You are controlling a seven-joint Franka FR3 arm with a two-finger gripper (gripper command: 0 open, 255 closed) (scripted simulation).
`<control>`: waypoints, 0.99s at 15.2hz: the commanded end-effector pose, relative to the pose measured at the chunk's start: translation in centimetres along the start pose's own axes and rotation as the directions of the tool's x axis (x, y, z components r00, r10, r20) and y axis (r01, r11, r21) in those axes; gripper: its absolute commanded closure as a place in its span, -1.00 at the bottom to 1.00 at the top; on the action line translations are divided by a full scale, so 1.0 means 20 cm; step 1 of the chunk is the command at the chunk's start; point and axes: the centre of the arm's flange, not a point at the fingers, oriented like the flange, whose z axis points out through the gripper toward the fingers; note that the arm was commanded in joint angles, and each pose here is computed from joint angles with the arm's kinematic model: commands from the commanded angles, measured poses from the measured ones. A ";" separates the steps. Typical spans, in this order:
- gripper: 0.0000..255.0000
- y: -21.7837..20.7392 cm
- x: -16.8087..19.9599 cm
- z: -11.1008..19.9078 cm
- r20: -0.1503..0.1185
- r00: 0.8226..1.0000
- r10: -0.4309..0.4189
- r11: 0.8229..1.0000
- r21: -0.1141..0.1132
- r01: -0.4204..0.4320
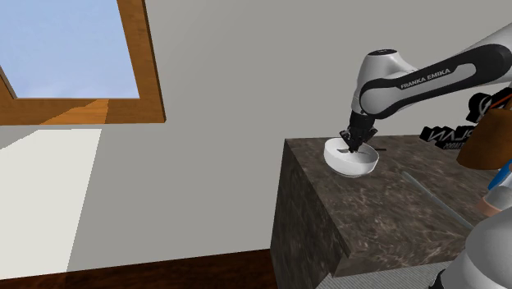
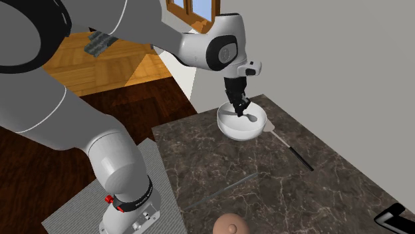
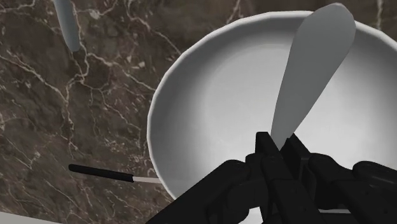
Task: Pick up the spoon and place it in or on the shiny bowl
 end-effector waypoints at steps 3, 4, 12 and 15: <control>1.00 0.00 0.00 0.00 0.000 1.000 0.000 1.000 0.000 0.000; 1.00 0.00 0.00 0.00 0.000 1.000 0.000 1.000 0.000 0.000; -1.00 0.00 0.00 -0.13 0.000 1.000 0.000 1.000 0.000 0.000; -1.00 0.00 0.00 -0.25 0.000 1.000 0.000 1.000 0.000 0.000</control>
